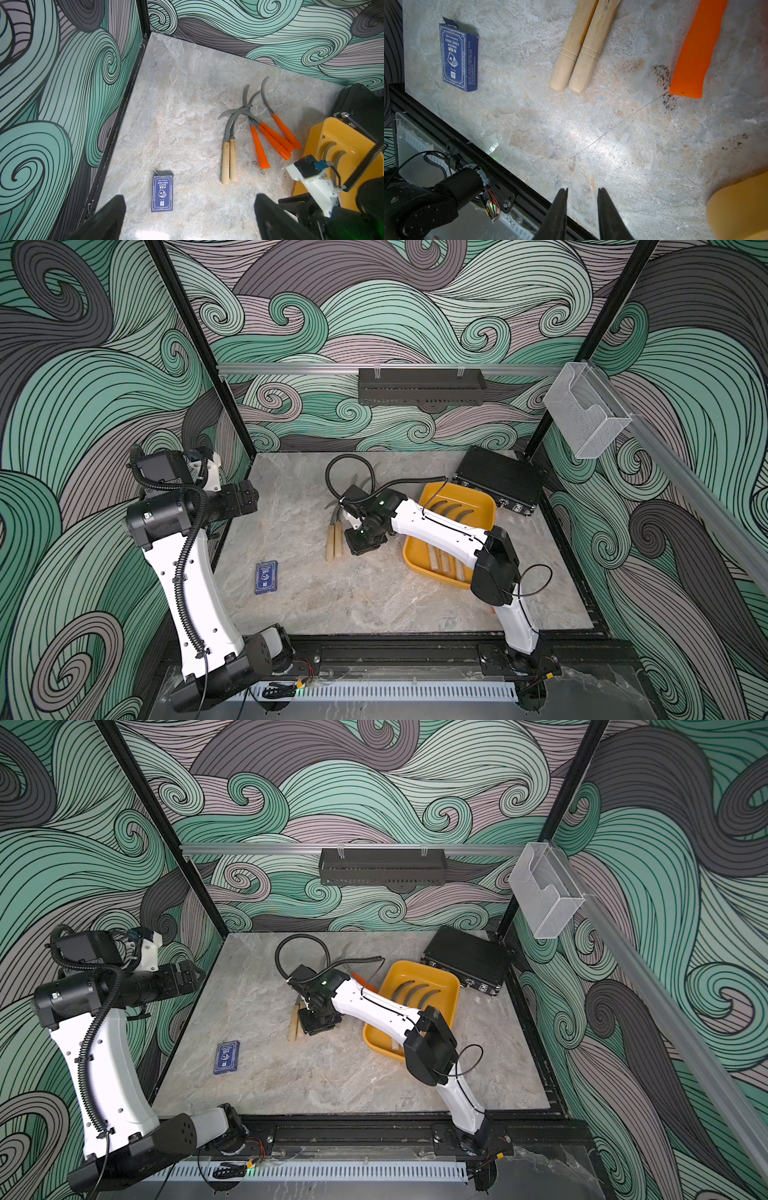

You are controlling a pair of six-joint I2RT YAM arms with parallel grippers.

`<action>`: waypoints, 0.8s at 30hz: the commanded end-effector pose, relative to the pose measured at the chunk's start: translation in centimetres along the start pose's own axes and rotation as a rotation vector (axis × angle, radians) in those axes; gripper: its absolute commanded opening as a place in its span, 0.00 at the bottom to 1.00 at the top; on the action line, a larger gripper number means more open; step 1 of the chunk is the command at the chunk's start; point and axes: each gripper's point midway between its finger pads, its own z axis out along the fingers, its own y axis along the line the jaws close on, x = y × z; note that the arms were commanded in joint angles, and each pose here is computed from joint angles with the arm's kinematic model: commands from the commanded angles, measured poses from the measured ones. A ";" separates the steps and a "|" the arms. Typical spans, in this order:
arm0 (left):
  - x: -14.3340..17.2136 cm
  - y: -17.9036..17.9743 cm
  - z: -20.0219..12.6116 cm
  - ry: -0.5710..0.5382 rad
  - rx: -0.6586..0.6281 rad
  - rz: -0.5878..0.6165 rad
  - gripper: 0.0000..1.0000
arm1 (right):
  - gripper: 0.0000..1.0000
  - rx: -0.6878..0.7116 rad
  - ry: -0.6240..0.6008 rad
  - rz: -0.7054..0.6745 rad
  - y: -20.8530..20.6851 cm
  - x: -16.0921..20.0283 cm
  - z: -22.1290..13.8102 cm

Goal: Put small sickles into storage boxes
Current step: Pick up the sickle at the center of the board.

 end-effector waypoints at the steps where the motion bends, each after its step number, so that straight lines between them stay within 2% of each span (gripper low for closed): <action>1: 0.6 -0.2 -0.1 0.016 0.019 -0.002 0.97 | 0.29 -0.021 -0.014 -0.002 0.8 -1.0 0.3; 15: 0.1 -0.8 0.7 0.025 0.076 -0.018 0.97 | 0.32 -0.115 -0.029 -0.105 4.5 -3.5 3.4; 24: -0.5 -0.8 0.8 0.034 0.081 -0.018 0.97 | 0.36 -0.123 -0.016 -0.149 4.7 -4.3 6.3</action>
